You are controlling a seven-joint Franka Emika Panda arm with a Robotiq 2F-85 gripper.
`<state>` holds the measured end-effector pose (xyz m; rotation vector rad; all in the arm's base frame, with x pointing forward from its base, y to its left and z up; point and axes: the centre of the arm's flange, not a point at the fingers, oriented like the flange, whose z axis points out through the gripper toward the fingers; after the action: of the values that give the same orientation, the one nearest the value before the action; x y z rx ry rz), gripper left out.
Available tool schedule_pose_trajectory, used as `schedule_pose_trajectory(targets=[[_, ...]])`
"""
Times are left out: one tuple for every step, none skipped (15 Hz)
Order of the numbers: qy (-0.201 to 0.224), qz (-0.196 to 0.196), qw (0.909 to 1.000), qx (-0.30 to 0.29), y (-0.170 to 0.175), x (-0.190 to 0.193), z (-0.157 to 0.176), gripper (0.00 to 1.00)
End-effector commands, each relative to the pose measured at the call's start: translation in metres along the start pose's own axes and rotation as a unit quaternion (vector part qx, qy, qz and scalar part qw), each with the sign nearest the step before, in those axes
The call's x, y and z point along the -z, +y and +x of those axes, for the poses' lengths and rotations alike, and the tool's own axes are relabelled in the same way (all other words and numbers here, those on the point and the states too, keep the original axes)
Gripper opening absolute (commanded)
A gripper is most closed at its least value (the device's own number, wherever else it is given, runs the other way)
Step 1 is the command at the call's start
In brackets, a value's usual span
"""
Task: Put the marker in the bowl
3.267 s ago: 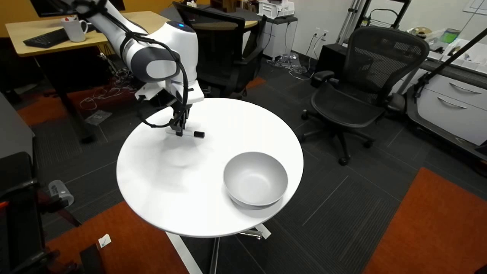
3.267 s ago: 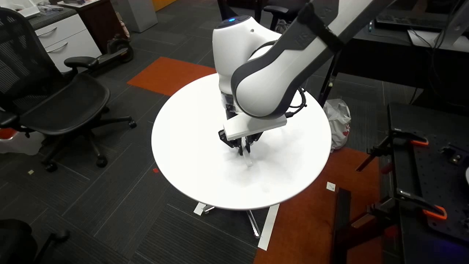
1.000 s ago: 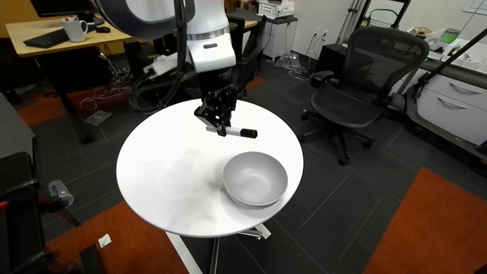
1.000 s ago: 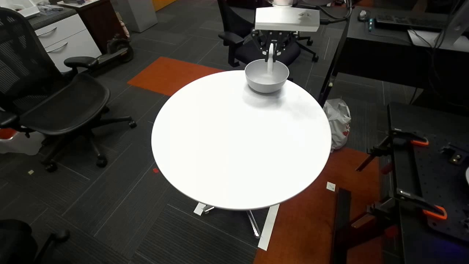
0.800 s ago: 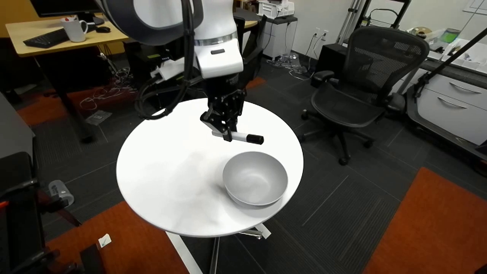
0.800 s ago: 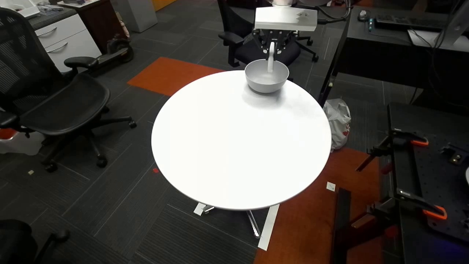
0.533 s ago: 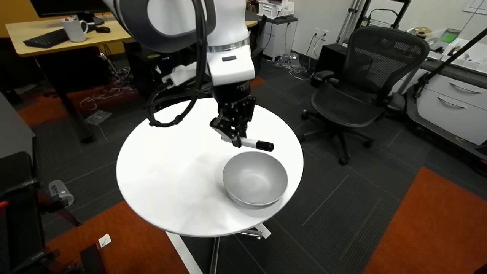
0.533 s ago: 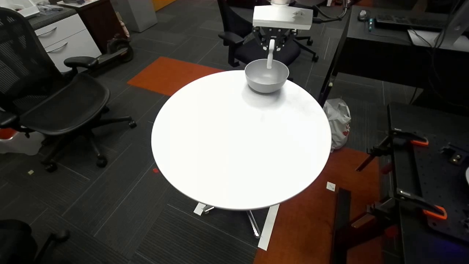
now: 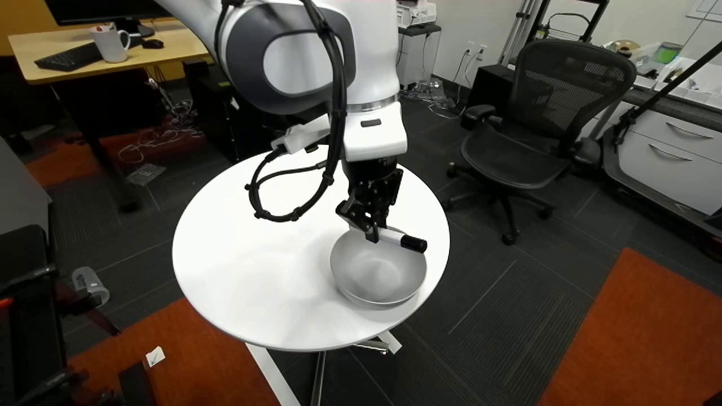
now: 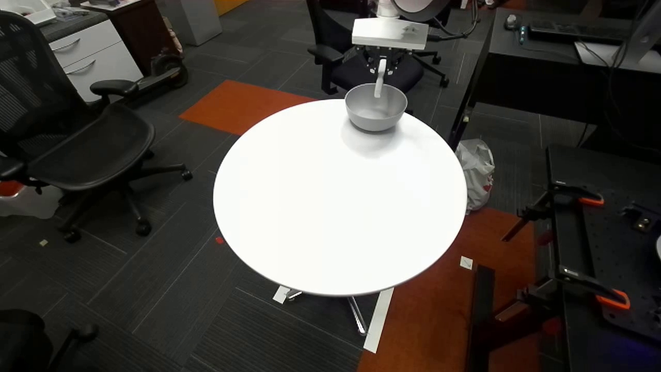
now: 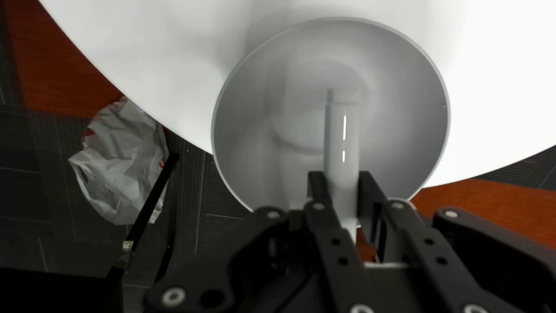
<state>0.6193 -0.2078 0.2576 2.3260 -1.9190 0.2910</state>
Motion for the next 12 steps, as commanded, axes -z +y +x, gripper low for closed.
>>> schedule_pose_trajectory(targets=[[-0.005,-0.004,0.9997,-0.022,-0.0124,-0.0093,0.0060,0.53],[-0.005,-0.005,0.9997,-0.023,-0.0134,-0.0111,0.0058,0.59],[-0.005,-0.006,0.9997,-0.023,-0.0137,-0.0127,0.0056,0.66],[-0.005,-0.006,0.9997,-0.024,-0.0144,-0.0139,0.0055,0.75],[-0.006,-0.006,0.9996,-0.026,-0.0148,-0.0145,0.0059,0.84],[-0.007,-0.005,0.9996,-0.027,-0.0151,-0.0151,0.0061,0.90],[-0.007,-0.005,0.9996,-0.028,-0.0154,-0.0152,0.0064,0.97],[-0.008,-0.004,0.9995,-0.029,-0.0157,-0.0152,0.0066,1.00],[-0.009,-0.003,0.9995,-0.030,-0.0159,-0.0152,0.0067,1.00],[-0.011,-0.002,0.9994,-0.032,-0.0161,-0.0150,0.0067,1.00],[-0.012,-0.001,0.9994,-0.033,-0.0157,-0.0147,0.0068,1.00],[-0.013,-0.001,0.9993,-0.035,-0.0153,-0.0147,0.0070,1.00]])
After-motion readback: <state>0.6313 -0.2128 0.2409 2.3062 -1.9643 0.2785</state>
